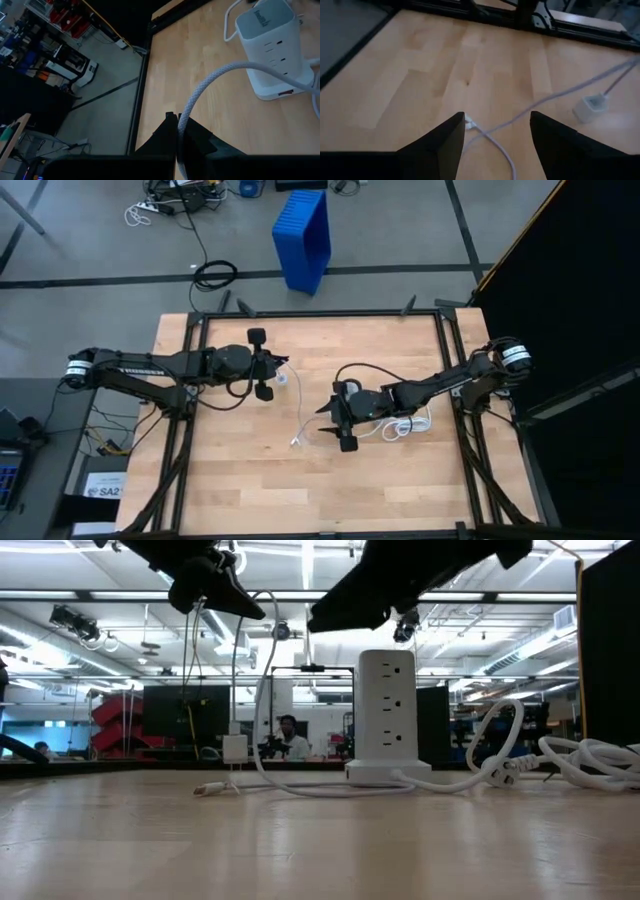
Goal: Plug in charger
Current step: Insert the white charger adapter into the white outlet extension
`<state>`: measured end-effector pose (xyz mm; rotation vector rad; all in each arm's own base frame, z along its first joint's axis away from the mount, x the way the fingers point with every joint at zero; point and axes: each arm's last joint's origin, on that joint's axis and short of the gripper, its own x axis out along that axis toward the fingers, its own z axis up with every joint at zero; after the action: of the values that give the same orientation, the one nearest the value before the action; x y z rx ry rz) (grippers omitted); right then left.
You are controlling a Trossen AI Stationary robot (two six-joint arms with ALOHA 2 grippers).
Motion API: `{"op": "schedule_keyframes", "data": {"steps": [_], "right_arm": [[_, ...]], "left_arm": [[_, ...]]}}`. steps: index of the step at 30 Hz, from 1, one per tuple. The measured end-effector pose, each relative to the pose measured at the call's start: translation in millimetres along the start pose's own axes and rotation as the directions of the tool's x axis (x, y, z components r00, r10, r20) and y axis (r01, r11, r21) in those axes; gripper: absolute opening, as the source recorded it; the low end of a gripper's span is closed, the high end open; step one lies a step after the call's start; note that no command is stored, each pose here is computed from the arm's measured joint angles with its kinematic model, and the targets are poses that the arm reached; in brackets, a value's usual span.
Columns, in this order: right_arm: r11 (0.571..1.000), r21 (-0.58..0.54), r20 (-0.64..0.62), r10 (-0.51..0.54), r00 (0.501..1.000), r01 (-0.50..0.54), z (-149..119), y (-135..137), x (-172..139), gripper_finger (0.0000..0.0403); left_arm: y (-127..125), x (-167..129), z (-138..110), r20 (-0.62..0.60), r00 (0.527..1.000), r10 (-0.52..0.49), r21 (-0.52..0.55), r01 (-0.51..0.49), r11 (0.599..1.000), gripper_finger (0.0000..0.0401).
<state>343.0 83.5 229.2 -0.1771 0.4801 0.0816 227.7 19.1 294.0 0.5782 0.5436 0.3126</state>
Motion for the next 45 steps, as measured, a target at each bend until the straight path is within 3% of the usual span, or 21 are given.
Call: {"op": "schedule_keyframes", "data": {"steps": [4,8,14,18,25,29,35,45], "right_arm": [[0.999,-0.015,-0.037,-0.043,0.998,0.043,15,10,-3,0.0200],[1.000,-0.018,-0.096,-0.023,0.995,0.022,17,21,14,0.0200],[0.998,-0.006,-0.258,0.056,0.964,-0.060,-5,36,53,0.0197],[0.996,0.063,-0.331,0.086,0.940,-0.069,-16,40,64,0.0200],[0.962,0.243,-0.482,0.235,0.844,-0.129,-47,45,77,0.0195],[0.957,0.270,-0.539,0.244,0.806,-0.108,-59,44,82,0.0184],[0.965,0.250,-0.546,0.211,0.811,-0.083,-58,38,80,0.0173],[0.979,0.184,-0.456,0.158,0.876,-0.081,-41,32,76,0.0170]], "left_arm": [[0,0,0,0.000,1.000,0.000,0.000,0.000,1.000,0.0000],[0,0,0,0.005,1.000,-0.001,-0.003,0.001,1.000,0.0000],[-1,0,1,0.013,1.000,-0.019,-0.023,0.019,1.000,0.0000],[-1,0,0,0.008,1.000,-0.026,-0.023,0.026,0.999,0.0000],[-2,0,1,0.021,0.999,-0.039,-0.024,0.040,0.999,0.0000],[-2,0,1,0.024,0.999,-0.042,-0.025,0.042,0.999,0.0000],[-2,0,1,0.022,0.999,-0.044,-0.024,0.044,0.999,0.0000],[-2,0,0,0.020,0.999,-0.045,-0.023,0.045,0.999,0.0000]]}}
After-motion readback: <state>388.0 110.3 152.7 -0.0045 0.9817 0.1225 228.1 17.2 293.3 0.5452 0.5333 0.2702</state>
